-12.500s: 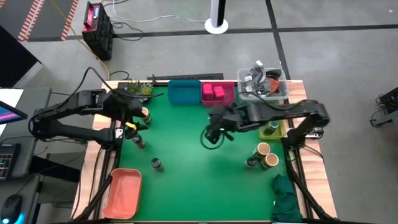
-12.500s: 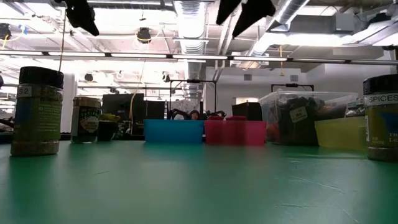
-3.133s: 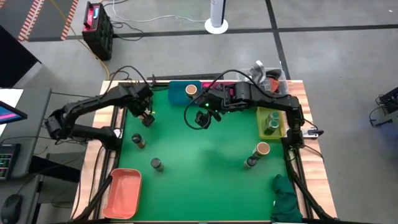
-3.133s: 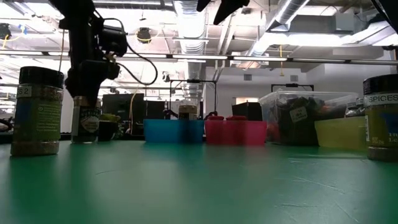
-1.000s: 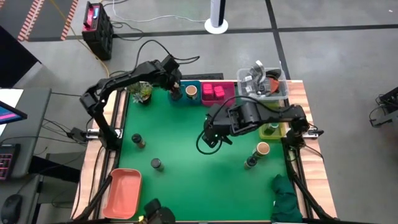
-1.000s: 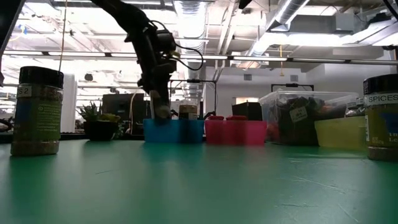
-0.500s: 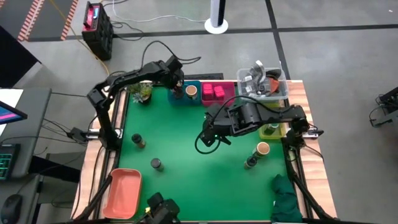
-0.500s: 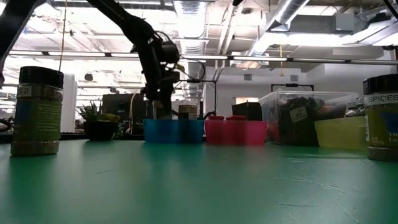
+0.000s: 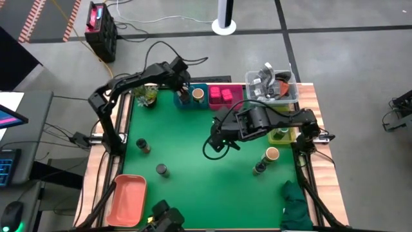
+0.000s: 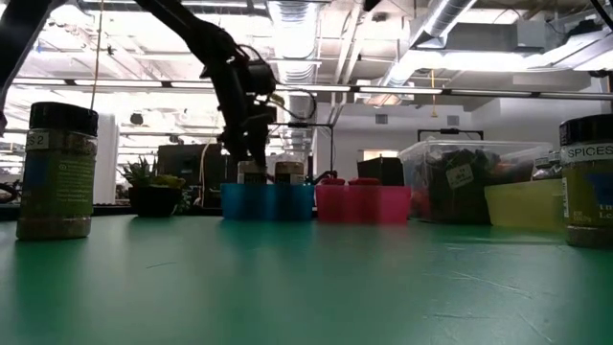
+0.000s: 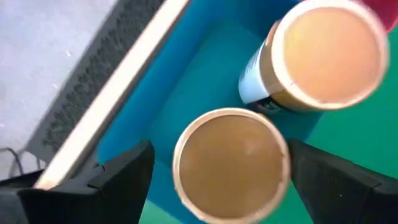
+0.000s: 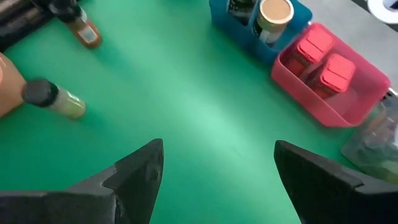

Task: Sort spices by type
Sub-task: Put the left brown spice bottle into the blue bin, then put the top left black spice bottle into the orange bin

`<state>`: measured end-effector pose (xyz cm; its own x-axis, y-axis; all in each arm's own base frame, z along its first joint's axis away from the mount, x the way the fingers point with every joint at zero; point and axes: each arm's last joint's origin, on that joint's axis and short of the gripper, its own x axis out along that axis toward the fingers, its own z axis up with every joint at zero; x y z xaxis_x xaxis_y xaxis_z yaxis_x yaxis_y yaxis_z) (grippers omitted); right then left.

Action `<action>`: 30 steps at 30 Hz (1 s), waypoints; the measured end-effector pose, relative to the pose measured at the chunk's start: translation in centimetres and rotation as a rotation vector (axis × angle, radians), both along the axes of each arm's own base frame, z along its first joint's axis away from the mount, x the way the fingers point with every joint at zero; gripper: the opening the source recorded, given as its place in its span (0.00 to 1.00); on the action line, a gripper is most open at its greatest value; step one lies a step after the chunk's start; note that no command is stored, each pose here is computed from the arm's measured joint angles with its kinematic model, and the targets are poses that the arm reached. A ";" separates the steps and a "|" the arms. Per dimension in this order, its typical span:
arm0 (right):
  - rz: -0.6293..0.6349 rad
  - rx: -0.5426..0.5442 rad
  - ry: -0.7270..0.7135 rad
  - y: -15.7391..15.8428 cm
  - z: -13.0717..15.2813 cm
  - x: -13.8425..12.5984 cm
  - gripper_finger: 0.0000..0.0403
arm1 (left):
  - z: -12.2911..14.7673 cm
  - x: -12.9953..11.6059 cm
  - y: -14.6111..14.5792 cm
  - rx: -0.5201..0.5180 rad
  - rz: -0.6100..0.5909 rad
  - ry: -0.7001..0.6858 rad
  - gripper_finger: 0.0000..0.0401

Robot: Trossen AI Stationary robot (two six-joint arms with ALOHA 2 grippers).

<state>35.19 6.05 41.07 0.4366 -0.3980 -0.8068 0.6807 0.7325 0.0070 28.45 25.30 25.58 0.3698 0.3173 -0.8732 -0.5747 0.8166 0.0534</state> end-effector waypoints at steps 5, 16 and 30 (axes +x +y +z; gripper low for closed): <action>0.045 -0.035 0.043 -0.8 0.3 -0.5 0.82 | 2.6 -1.0 -0.8 0.054 0.002 -0.038 0.86; 0.119 -0.122 0.134 -5.9 1.1 -0.8 0.82 | 10.9 -2.9 -9.5 0.118 -0.165 -0.238 0.86; 0.322 -0.089 0.072 -5.4 -4.3 -1.1 0.82 | 14.6 -8.1 -19.7 -0.026 -0.190 -0.252 0.86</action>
<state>34.08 0.63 36.73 0.4943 -0.3195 -0.8084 0.4108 0.9055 -0.1067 20.37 5.55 40.23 0.6263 0.2008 -0.7533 -0.4042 0.9099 -0.0935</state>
